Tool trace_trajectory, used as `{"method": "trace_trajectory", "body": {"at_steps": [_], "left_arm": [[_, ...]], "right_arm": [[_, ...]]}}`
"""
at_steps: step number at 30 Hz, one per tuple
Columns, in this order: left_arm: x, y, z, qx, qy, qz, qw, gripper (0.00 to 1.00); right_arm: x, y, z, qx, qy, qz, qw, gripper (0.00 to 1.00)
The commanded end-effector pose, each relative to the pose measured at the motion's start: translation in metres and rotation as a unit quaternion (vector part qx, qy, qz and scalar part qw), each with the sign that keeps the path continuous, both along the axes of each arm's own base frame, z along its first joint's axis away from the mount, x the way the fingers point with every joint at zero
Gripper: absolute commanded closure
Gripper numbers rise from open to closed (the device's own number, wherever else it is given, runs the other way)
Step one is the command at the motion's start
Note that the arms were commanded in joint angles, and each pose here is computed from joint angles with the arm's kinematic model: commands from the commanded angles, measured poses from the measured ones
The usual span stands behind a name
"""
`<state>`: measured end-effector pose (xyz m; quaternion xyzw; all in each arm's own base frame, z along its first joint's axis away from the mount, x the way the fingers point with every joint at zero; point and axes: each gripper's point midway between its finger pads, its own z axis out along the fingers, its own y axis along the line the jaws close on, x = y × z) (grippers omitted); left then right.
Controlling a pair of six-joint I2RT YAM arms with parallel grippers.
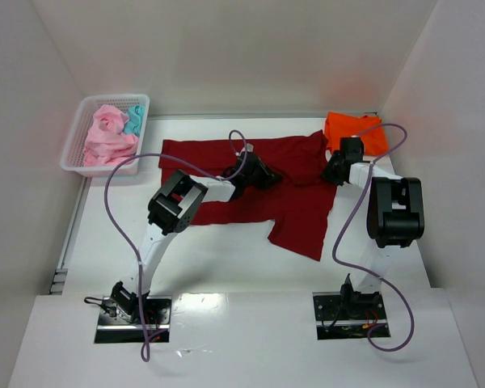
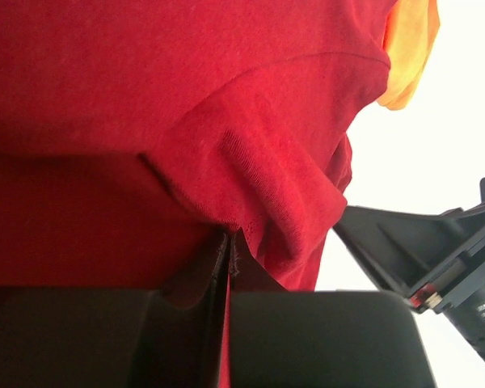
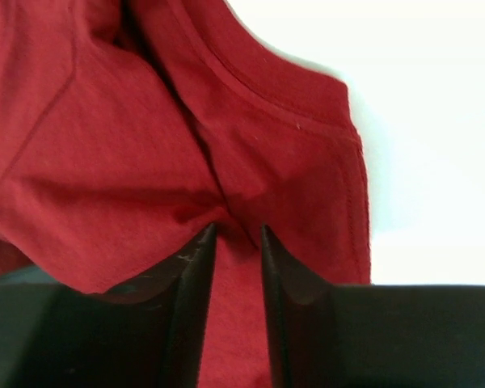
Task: Fold and stack the t-shirts
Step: Grap the side of the flattened tshirt closest away from the robot with both arms
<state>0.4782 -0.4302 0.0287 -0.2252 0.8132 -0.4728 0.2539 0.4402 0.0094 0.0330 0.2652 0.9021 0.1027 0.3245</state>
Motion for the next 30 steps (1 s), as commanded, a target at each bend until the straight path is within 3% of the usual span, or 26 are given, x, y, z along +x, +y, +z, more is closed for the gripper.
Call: {"method": "trace_trajectory", "body": {"at_steps": [1,3,7,12,20,27,30], "left_arm": [[0.002,0.011,0.02,0.001,-0.014,0.011,1.0,1.0],[0.001,0.018,0.026,0.002,-0.017,0.01,1.0,1.0],[0.003,0.03,0.034,0.009,-0.025,0.007,1.0,1.0],[-0.001,0.035,0.034,0.008,-0.018,0.001,1.0,1.0],[-0.007,0.045,0.032,0.012,-0.012,-0.013,1.0,1.0],[-0.015,0.031,0.034,-0.007,-0.007,-0.062,0.998,0.98],[-0.016,0.027,0.04,-0.011,-0.015,-0.075,0.997,0.98]], "right_arm": [[0.031,-0.005,0.029,-0.003,-0.059,-0.007,0.998,0.69],[0.031,-0.005,0.029,-0.003,-0.06,-0.007,0.998,0.77],[0.036,-0.004,0.03,0.001,-0.065,-0.004,0.998,0.83],[0.035,0.0,0.03,0.008,-0.065,0.003,0.998,0.84],[0.025,0.008,0.02,0.022,-0.052,0.021,0.998,0.52],[0.026,0.015,0.019,0.037,-0.052,0.035,0.997,0.49],[0.025,0.015,0.014,0.037,-0.047,0.035,0.998,0.56]]}}
